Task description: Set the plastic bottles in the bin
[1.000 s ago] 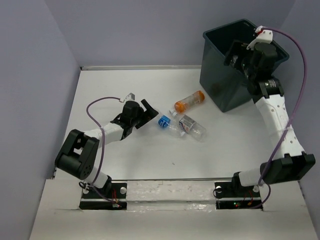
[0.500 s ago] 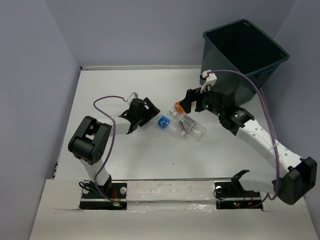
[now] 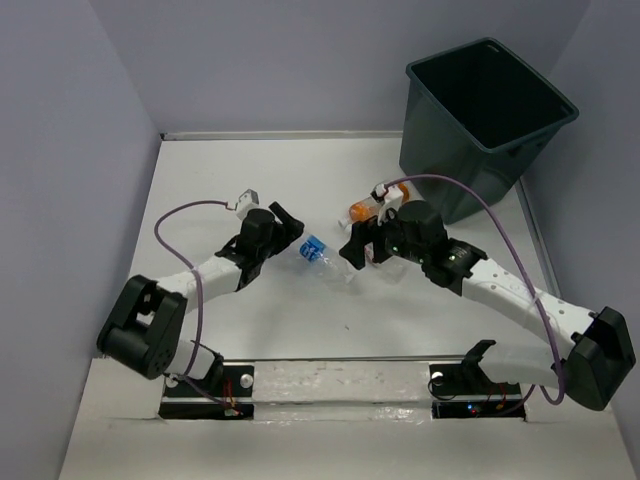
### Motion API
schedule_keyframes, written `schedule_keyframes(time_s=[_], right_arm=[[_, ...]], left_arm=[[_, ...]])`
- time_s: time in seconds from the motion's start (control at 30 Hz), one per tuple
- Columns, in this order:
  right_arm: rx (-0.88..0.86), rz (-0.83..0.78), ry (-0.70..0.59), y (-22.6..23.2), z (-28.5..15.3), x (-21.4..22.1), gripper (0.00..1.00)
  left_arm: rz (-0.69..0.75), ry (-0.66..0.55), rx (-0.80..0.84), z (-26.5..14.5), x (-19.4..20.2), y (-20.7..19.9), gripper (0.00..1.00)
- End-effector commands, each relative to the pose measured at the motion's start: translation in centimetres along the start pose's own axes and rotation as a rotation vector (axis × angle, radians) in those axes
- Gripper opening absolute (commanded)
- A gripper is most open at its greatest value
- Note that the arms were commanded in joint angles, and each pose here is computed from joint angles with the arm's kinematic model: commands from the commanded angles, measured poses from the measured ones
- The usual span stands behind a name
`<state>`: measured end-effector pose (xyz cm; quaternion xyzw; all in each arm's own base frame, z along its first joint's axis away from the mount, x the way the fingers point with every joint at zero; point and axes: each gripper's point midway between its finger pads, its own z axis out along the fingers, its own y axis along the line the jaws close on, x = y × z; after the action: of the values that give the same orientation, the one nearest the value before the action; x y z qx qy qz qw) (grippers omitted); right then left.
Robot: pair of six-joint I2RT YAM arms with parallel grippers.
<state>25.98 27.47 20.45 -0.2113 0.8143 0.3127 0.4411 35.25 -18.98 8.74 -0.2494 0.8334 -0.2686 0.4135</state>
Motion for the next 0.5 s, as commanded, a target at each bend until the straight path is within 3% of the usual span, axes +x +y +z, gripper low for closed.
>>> schedule_keyframes(time_s=[0.0,0.37,0.47], right_arm=[[-0.096,-0.021,-0.068,3.3,0.6,-2.0,0.96],[-0.17,-0.039,0.031,5.4,3.6,0.0,0.95],[-0.17,-0.032,0.014,5.5,3.3,-0.5,0.8]], left_arm=[[0.068,-0.105,0.102,-3.9,-2.1,-3.5,0.59],[0.149,-0.08,0.335,-11.1,-1.4,-9.5,0.58],[0.148,-0.09,0.374,-12.1,-1.9,-10.2,0.59]])
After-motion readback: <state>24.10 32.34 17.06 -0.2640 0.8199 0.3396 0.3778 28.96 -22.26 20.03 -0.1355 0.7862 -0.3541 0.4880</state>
